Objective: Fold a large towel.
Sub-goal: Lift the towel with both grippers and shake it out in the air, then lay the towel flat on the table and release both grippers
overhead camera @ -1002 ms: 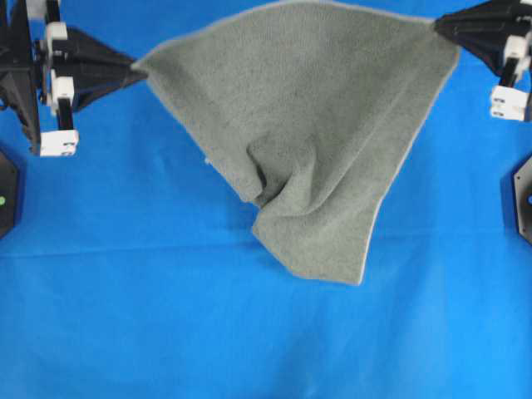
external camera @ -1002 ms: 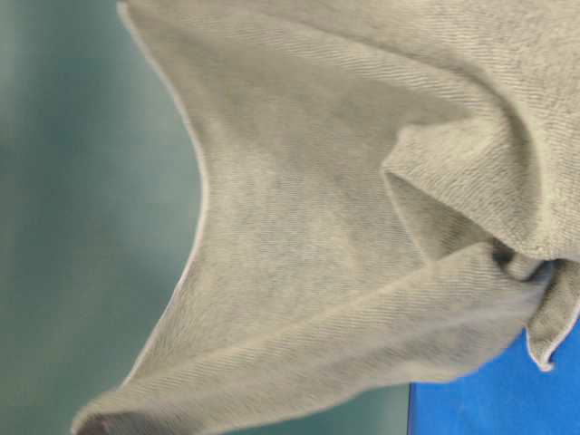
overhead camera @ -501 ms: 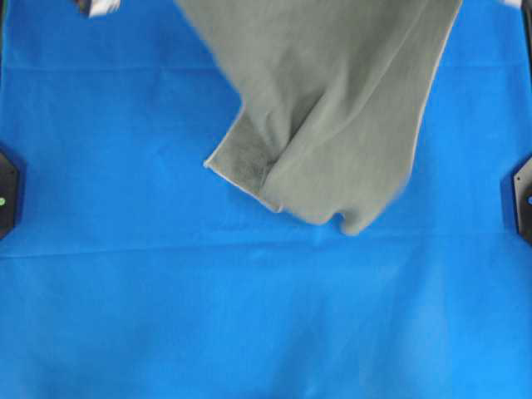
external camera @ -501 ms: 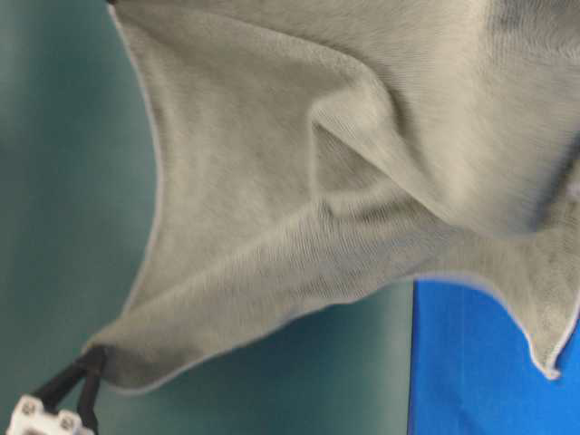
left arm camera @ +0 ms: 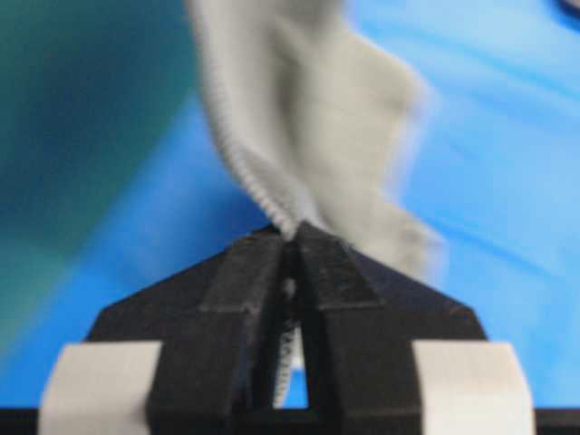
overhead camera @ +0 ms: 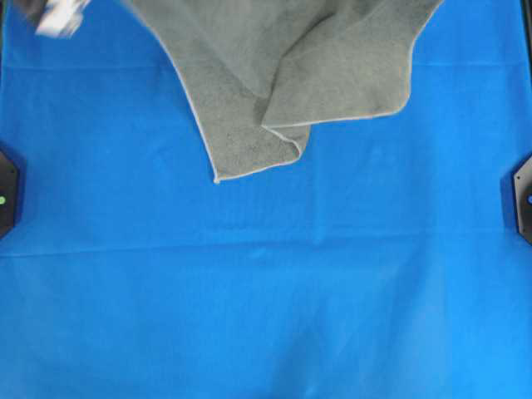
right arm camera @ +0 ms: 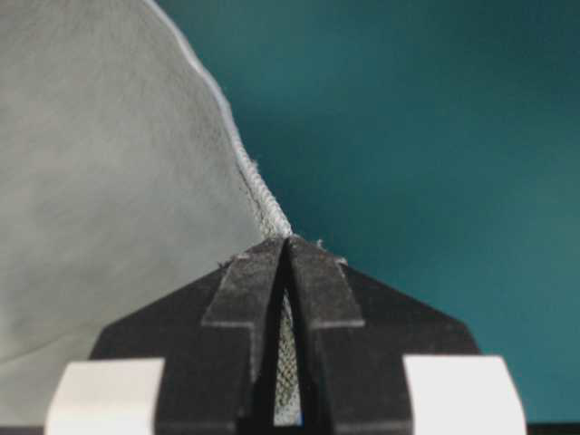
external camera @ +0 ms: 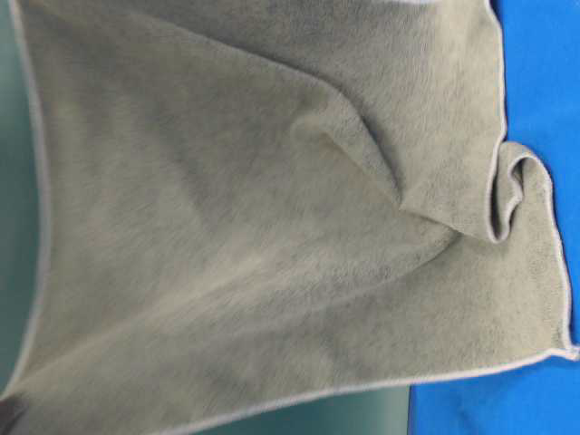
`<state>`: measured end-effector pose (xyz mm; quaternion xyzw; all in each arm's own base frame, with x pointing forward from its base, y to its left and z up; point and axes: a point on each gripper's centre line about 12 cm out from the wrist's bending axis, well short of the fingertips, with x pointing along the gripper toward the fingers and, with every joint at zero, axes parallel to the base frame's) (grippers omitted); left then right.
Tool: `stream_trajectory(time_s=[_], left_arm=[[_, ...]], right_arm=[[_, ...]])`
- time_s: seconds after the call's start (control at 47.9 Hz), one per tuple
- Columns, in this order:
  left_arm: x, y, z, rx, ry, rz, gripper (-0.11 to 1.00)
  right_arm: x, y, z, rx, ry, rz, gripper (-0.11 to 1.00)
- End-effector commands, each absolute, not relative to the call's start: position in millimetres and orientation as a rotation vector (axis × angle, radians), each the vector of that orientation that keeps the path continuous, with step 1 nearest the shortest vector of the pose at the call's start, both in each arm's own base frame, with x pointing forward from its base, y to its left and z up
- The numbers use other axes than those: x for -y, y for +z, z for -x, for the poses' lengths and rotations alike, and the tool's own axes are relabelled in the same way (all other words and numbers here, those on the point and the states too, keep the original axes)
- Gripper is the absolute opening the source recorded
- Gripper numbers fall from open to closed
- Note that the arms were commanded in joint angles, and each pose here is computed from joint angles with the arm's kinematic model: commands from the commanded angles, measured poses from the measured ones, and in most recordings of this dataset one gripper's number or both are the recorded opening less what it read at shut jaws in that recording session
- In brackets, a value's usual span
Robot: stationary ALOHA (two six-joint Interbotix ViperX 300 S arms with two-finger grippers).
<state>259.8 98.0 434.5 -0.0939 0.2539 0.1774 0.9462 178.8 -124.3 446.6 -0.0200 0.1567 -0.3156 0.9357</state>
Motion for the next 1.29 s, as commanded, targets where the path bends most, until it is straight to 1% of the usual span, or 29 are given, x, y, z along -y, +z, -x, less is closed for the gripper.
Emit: stream_trajectory(time_s=[0.0,0.021,0.104,0.25,0.334,0.48,0.626,0.689,0.793,0.877,1.044,1.169,1.273], left_arm=[[-65,453,-245,-0.481,0.278,0.226,0.01],[-53,457,-241,-0.474,0.242,0.243,0.0],[-22,463,-228,-0.471,0.142,0.289,0.01],[15,484,-205,-0.459,-0.003,0.346,0.01],[26,501,-195,-0.447,-0.057,0.37,0.01],[37,520,-186,-0.473,-0.105,0.391,0.01],[39,546,-181,-0.434,-0.127,0.41,0.0],[38,553,-180,-0.417,-0.129,0.409,0.01],[37,553,-183,-0.419,-0.114,0.405,0.01],[29,548,-187,-0.427,-0.065,0.41,0.0],[-2,513,-202,-0.503,0.119,0.446,0.0],[-41,467,-214,-0.593,0.314,0.489,0.0],[-71,431,-218,-0.659,0.442,0.522,0.0]], right_arm=[[95,459,-178,-0.302,-0.521,-0.005,0.03],[87,459,-179,-0.305,-0.481,-0.026,0.03],[55,461,-180,-0.322,-0.317,-0.088,0.03],[16,469,-179,-0.316,-0.106,-0.105,0.03],[0,480,-177,-0.293,-0.011,-0.104,0.03],[-29,505,-168,-0.222,0.163,-0.118,0.03],[-38,532,-159,-0.123,0.236,-0.122,0.03],[-37,537,-157,-0.105,0.233,-0.119,0.03],[-35,538,-156,-0.091,0.218,-0.11,0.03],[-28,538,-158,-0.087,0.17,-0.114,0.03],[7,506,-175,-0.161,-0.086,-0.193,0.03],[42,469,-181,-0.251,-0.323,-0.268,0.03],[68,442,-183,-0.312,-0.495,-0.283,0.03]])
